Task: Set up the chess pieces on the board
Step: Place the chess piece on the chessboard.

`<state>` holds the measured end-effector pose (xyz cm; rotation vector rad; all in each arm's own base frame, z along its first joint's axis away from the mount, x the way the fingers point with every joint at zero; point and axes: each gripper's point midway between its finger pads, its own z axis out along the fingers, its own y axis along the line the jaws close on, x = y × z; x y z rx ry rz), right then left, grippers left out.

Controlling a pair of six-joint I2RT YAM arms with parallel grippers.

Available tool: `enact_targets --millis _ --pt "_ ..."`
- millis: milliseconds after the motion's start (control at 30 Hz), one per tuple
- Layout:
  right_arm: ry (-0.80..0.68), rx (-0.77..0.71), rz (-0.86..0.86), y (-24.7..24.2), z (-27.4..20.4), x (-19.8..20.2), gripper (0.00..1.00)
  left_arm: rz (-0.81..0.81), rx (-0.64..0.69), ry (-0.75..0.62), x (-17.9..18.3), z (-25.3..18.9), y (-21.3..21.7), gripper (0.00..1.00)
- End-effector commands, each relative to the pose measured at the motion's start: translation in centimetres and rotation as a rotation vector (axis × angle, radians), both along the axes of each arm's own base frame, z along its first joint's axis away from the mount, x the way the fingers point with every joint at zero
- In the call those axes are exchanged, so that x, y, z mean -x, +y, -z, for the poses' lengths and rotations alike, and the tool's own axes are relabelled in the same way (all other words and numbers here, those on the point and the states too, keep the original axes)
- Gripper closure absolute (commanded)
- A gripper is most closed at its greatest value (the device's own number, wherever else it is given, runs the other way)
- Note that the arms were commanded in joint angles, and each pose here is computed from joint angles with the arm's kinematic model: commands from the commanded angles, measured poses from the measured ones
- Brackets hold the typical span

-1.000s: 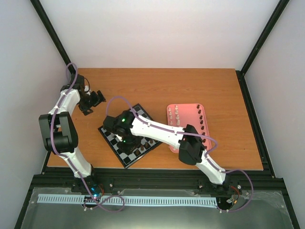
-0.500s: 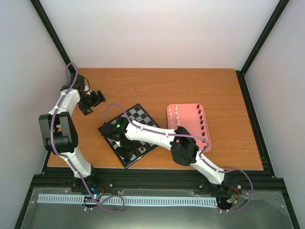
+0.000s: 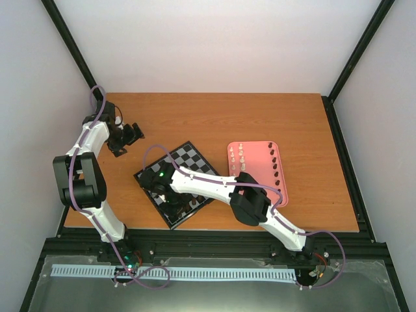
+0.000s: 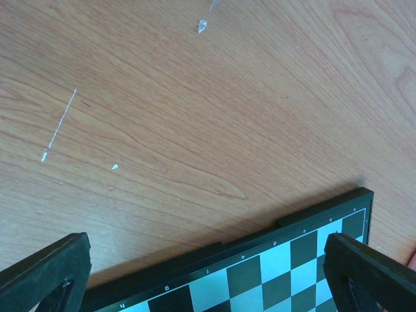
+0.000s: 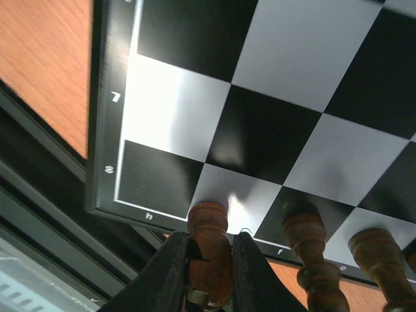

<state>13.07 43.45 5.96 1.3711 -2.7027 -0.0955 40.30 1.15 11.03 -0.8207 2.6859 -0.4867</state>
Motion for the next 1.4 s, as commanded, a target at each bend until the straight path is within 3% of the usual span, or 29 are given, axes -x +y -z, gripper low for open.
enact_targets --millis 0,800,1067,1367 --pt "0.009 0.009 -0.009 -0.5 0.9 0.1 0.94 0.011 0.0 -0.059 -0.6 -1.7 -0.3 0.0" --pt "-0.079 0.008 -0.017 -0.3 0.7 -1.5 0.94 0.011 -0.001 -0.063 -0.7 -1.9 -0.2 0.0" --pt "-0.046 0.005 -0.031 -0.1 0.9 -1.0 0.93 0.013 -0.001 -0.062 -0.6 -1.9 -0.3 0.0" --pt "-0.027 -0.011 -0.047 -0.1 0.5 -0.5 0.77 0.014 -0.003 -0.057 -0.5 -1.8 -0.3 0.0"
